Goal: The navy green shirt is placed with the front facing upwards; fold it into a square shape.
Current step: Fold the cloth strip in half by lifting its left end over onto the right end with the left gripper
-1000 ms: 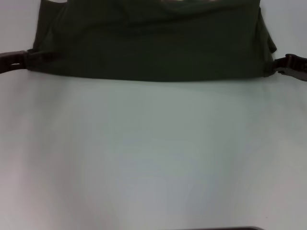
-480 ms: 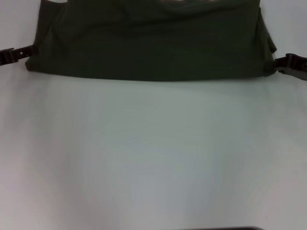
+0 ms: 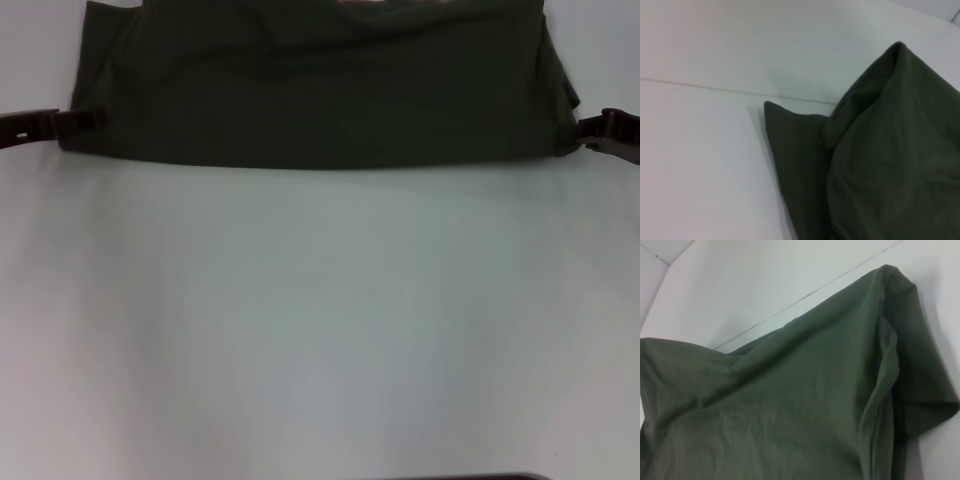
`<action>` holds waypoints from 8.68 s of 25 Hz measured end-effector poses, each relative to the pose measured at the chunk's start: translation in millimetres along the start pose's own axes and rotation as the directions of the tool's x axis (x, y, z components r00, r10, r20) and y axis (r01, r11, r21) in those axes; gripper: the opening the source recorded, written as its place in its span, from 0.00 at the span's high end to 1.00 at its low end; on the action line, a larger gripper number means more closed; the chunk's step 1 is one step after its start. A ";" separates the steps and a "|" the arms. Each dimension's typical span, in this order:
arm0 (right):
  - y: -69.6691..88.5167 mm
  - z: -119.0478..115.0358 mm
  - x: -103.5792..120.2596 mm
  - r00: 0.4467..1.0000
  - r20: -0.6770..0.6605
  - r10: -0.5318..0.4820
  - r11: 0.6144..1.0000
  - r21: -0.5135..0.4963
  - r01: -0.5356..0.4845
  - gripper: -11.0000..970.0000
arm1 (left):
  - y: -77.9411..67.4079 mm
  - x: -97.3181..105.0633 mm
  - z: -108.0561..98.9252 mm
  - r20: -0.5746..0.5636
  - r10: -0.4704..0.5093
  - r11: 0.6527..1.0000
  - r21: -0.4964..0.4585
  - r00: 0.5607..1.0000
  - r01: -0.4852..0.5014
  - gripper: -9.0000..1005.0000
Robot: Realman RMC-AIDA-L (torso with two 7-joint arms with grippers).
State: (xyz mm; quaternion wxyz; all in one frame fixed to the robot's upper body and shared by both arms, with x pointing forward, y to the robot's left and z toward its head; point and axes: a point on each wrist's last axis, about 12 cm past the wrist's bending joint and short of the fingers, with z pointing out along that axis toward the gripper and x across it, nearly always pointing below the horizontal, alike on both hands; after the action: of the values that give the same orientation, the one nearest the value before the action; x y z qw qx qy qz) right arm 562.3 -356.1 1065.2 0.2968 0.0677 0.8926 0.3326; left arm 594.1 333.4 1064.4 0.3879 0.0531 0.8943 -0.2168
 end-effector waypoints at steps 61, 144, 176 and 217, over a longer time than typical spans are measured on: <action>-0.4 -0.7 -1.8 1.000 0.006 -0.008 1.000 0.003 0.008 0.97 | -10.7 -1.7 5.3 -0.089 0.083 0.996 0.027 0.993 -0.081 0.97; -38.6 -104.4 142.0 0.994 -0.107 0.037 0.969 -0.238 -0.062 0.97 | 11.8 119.9 -136.7 -0.319 -0.023 0.933 0.334 0.947 0.135 0.97; -40.2 -109.1 127.4 0.995 -0.088 0.050 0.969 -0.235 -0.069 0.56 | 21.8 105.6 -134.8 -0.284 -0.072 0.946 0.284 0.956 0.155 0.65; 18.5 -59.7 39.7 0.957 0.277 -0.089 0.842 -0.492 0.221 0.04 | -23.2 16.7 -41.1 0.159 0.107 0.928 0.338 0.981 -0.156 0.12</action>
State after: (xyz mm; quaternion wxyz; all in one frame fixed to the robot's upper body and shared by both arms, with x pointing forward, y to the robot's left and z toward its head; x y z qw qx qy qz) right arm 494.2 -362.3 1093.7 0.4374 -0.0471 0.7291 0.5243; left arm 548.8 328.9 1085.4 0.4469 0.1657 0.8070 -0.3486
